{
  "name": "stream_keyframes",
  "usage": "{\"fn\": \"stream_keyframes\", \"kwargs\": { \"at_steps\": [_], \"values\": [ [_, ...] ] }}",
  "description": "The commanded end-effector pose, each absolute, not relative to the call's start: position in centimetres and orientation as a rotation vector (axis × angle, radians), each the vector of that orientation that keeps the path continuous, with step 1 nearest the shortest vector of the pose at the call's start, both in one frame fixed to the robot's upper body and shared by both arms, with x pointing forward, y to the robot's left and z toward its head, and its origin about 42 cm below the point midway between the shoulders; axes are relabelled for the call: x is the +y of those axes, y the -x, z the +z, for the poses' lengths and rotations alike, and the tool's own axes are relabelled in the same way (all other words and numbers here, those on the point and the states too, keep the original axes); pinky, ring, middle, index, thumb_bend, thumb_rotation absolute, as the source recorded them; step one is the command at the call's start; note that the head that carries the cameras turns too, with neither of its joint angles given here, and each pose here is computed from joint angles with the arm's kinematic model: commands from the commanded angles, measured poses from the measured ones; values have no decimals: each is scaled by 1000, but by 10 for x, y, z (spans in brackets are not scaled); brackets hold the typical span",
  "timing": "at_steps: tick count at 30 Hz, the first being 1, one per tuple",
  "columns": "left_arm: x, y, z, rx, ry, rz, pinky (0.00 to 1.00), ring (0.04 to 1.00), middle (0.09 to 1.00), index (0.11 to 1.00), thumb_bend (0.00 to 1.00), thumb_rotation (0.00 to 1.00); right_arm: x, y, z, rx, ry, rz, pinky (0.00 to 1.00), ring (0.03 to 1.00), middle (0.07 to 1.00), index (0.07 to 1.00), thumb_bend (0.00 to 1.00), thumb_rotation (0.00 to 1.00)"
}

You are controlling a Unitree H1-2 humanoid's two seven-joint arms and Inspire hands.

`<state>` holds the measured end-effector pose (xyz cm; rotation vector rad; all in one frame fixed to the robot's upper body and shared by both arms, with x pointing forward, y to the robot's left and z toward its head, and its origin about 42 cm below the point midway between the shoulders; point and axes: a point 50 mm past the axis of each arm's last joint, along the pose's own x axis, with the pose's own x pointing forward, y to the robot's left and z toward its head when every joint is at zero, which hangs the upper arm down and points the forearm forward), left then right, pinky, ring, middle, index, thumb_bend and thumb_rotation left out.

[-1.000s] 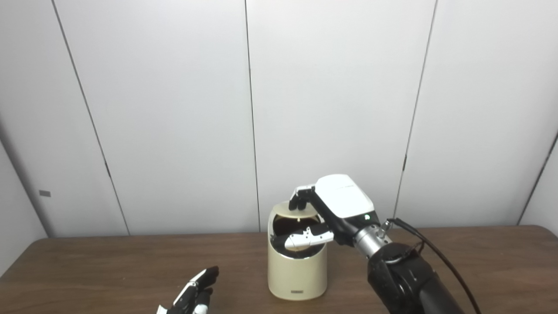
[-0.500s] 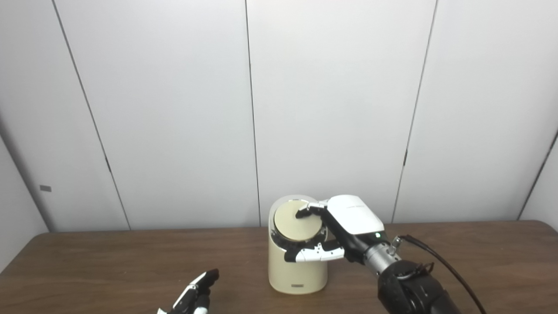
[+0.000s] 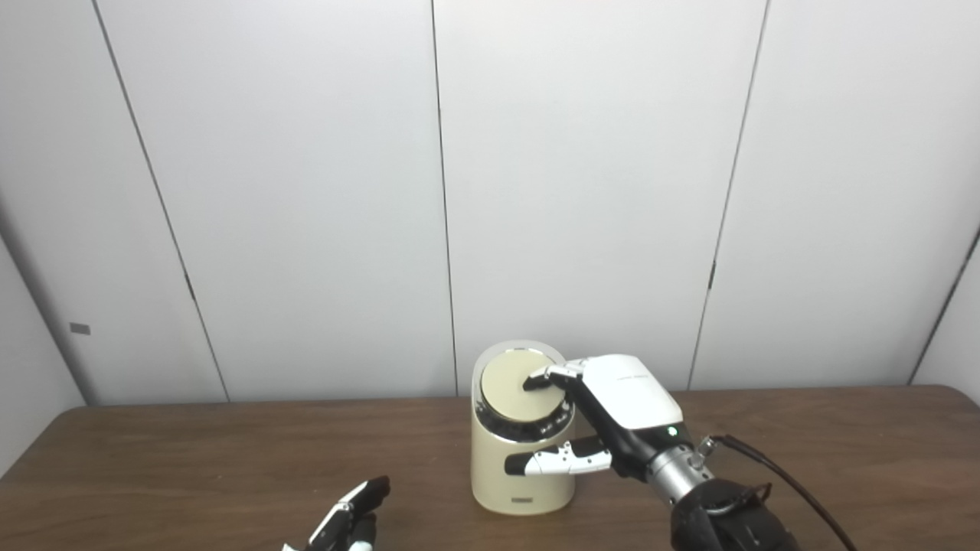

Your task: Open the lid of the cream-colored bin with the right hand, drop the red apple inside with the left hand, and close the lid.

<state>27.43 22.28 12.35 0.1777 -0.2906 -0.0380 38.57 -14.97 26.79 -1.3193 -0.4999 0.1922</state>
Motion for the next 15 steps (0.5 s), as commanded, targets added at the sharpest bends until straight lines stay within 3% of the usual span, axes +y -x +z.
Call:
{"fn": "stream_keyframes", "kwargs": {
  "at_steps": [1, 9, 15],
  "values": [
    [219, -280, 137, -355, -176, -34, 845, 873, 851, 846, 389, 807, -148, -380, 263, -528, 1397, 233, 813, 777, 732, 720, 917, 884],
    [220, -282, 136, -357, -181, -37, 855, 879, 854, 852, 374, 824, -138, -365, 241, -548, 1567, 270, 833, 815, 788, 747, 894, 801],
    [220, -282, 136, -353, -184, -33, 841, 875, 852, 849, 395, 841, -139, -363, 236, -504, 1602, 272, 871, 875, 855, 770, 879, 826]
  ]
}}
